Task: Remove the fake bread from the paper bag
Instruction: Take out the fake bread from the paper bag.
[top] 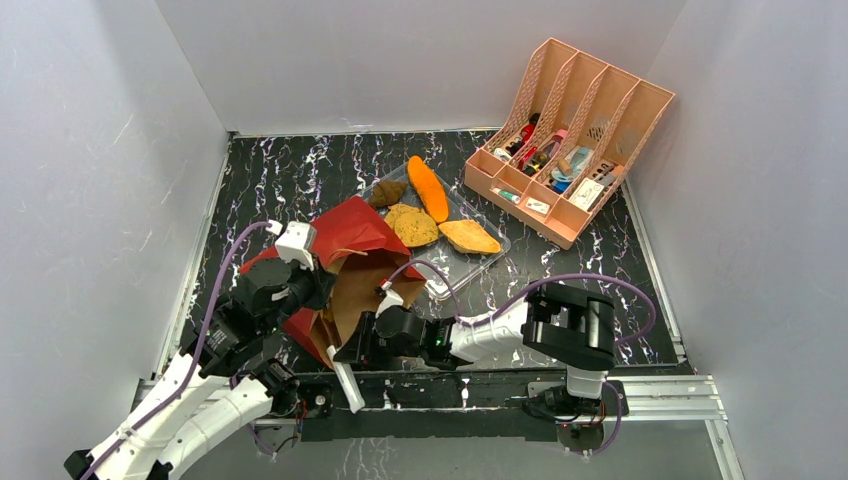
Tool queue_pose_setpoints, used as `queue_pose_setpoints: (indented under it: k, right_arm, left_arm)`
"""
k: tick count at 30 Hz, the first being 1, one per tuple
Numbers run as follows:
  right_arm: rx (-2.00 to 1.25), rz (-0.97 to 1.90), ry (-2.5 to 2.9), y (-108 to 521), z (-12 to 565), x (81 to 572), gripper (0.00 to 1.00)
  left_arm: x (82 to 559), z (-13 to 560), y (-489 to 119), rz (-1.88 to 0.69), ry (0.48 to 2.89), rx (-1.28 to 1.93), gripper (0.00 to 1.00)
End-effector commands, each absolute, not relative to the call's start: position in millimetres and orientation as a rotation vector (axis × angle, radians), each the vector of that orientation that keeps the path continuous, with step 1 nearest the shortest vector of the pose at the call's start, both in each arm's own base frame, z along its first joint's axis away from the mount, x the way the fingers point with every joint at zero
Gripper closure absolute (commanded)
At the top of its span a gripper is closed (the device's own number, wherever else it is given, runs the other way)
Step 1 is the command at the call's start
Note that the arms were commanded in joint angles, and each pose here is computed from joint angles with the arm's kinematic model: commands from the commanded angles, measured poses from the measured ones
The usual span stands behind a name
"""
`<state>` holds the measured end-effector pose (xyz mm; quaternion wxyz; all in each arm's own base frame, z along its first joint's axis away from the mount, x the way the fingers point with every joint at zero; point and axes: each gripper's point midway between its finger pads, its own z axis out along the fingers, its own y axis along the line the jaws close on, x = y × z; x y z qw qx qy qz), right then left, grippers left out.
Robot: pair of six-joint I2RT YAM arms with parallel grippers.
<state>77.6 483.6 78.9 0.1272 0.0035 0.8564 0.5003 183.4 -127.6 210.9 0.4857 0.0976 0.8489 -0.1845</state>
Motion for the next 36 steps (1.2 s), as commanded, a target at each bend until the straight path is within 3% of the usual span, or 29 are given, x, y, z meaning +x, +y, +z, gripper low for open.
queue_pose_setpoints:
  k: [1, 7, 36]
  right_arm:
    - [-0.026, 1.505, 2.460, 493.5, 96.2, 77.9, 0.89]
    - [-0.012, 1.526, 2.408, 482.8, 116.3, 80.2, 1.00]
    - [0.101, 1.547, 2.224, 372.6, 186.8, 78.8, 1.00]
  left_arm:
    - [179.9, 221.2, -133.2, -0.511, 2.025, 0.241, 1.00]
    - [183.2, 222.9, -121.9, -0.458, 2.022, 0.179, 1.00]
    - [206.3, 210.6, -66.3, -0.050, 2.095, -0.105, 1.00]
